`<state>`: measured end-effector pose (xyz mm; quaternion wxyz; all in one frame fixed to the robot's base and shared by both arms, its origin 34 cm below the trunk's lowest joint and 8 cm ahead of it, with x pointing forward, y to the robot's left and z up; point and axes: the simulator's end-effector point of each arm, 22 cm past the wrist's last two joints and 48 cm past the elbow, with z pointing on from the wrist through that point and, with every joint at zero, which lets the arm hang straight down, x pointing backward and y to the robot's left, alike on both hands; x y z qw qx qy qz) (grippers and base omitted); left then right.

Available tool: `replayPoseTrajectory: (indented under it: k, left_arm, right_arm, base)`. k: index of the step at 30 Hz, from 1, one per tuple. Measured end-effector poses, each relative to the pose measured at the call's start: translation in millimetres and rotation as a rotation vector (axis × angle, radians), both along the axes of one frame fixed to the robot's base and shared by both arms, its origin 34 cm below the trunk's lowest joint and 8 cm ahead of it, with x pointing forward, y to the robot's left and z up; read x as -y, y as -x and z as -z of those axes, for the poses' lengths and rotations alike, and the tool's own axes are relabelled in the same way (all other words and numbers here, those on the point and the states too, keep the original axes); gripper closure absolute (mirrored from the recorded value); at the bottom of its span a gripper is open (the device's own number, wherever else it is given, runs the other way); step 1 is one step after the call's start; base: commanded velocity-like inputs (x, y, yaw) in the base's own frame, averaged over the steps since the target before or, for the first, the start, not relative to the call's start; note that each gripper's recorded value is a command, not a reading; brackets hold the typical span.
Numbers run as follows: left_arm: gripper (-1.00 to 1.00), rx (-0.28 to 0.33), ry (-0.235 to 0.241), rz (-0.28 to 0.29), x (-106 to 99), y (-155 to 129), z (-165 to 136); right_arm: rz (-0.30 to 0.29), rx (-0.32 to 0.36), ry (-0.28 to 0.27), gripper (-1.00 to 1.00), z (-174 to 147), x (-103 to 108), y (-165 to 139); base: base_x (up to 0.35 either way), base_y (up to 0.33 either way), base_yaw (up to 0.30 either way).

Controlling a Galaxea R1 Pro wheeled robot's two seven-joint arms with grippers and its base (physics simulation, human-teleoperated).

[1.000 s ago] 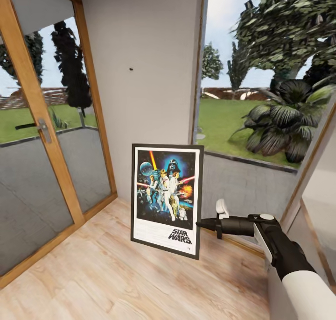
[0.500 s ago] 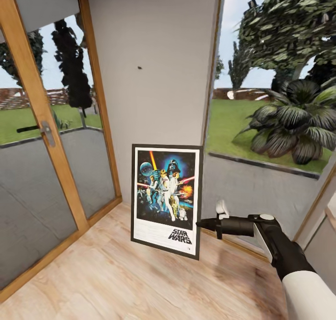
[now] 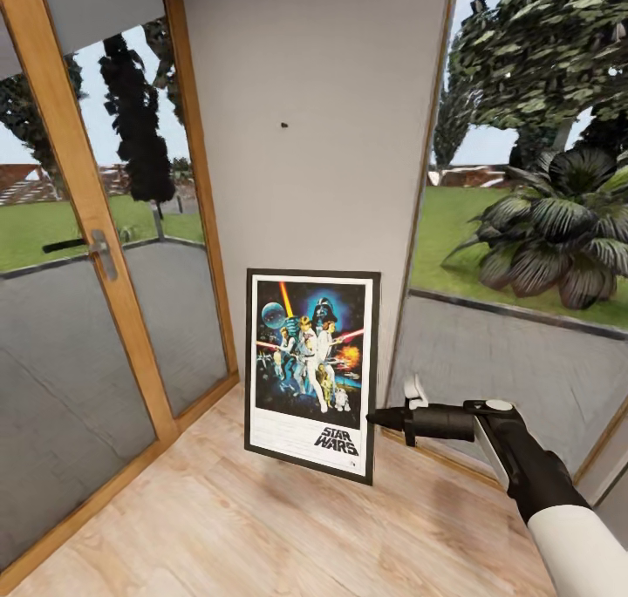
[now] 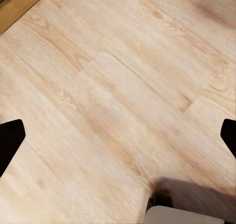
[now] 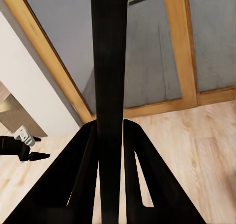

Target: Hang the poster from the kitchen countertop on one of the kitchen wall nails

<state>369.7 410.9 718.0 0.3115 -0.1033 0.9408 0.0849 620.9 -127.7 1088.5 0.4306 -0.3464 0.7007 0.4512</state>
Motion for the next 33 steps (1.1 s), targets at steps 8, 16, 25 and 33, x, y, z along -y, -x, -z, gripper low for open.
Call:
replayPoseTrajectory:
  k: [8, 16, 25, 33]
  left_arm:
    - [-1.0, 0.0, 0.0, 0.0, 0.0, -0.1, -0.1]
    - [-1.0, 0.0, 0.0, -0.001, -0.2, 0.0, -0.1]
    - [-1.0, -0.001, 0.0, 0.0, -0.1, 0.3, 0.2]
    - [-1.0, 0.005, 0.0, -0.001, -0.1, -1.2, -1.2]
  right_arm:
    - [0.0, 0.0, 0.0, 1.0, 0.0, 0.0, 0.0]
    - [0.0, 0.0, 0.0, 1.0, 0.0, 0.0, 0.0]
    - [0.0, 0.0, 0.0, 1.0, -0.1, 0.0, 0.0]
    - [-0.002, 0.006, -0.002, 1.0, -3.8, -0.1, 1.1]
  base:
    - [0.144, 0.318, 0.0]
    - [0.133, 0.321, 0.0]
    - [0.13, 0.322, -0.011]
    - [0.13, 0.322, -0.185]
